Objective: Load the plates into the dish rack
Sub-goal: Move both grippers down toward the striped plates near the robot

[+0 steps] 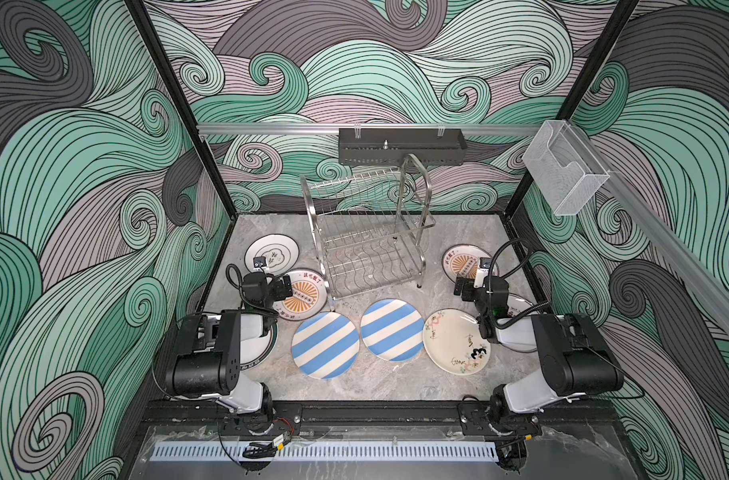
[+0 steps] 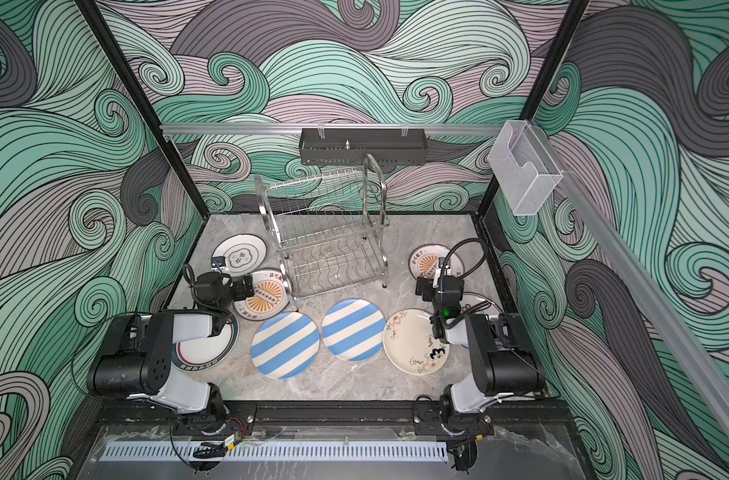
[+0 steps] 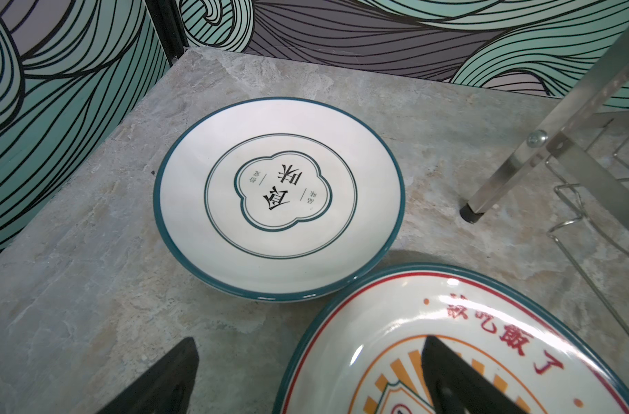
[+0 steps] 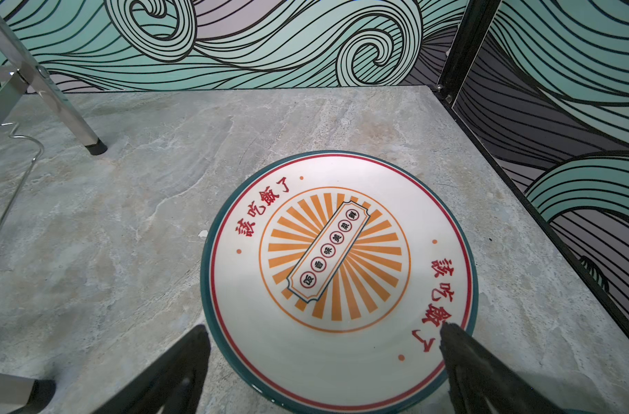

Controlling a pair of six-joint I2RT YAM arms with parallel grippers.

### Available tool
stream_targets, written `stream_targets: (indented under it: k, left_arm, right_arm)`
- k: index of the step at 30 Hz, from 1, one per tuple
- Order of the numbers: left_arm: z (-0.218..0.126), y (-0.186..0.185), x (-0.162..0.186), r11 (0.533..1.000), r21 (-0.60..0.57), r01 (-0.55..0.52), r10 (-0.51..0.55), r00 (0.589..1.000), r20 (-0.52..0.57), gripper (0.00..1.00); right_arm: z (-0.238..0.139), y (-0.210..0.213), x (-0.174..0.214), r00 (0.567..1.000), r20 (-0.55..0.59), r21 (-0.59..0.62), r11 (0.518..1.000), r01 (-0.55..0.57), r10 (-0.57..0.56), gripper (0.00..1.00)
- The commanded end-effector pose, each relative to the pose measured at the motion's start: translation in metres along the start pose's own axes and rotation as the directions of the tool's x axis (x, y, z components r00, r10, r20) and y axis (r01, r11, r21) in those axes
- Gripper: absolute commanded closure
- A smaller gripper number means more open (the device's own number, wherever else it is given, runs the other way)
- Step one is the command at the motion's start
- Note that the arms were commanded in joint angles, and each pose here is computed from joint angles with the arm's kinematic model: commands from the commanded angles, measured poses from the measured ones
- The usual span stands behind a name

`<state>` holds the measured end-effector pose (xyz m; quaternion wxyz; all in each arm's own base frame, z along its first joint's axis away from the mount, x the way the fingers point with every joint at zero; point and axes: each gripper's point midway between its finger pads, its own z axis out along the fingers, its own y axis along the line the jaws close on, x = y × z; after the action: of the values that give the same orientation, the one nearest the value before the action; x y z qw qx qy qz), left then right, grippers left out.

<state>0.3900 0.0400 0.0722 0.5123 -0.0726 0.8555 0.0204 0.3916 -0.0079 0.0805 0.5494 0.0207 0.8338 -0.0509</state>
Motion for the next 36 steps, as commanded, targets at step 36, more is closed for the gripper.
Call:
stream_targets:
  k: [36]
  left_arm:
    - [-0.173, -0.078, -0.028, 0.865, 0.232, 0.444, -0.348, 0.866, -0.359, 0.01]
  right_arm:
    - [-0.203, 0.166, -0.038, 0.85, -0.507, -0.631, 0.611, -0.478, 0.142, 0.08]
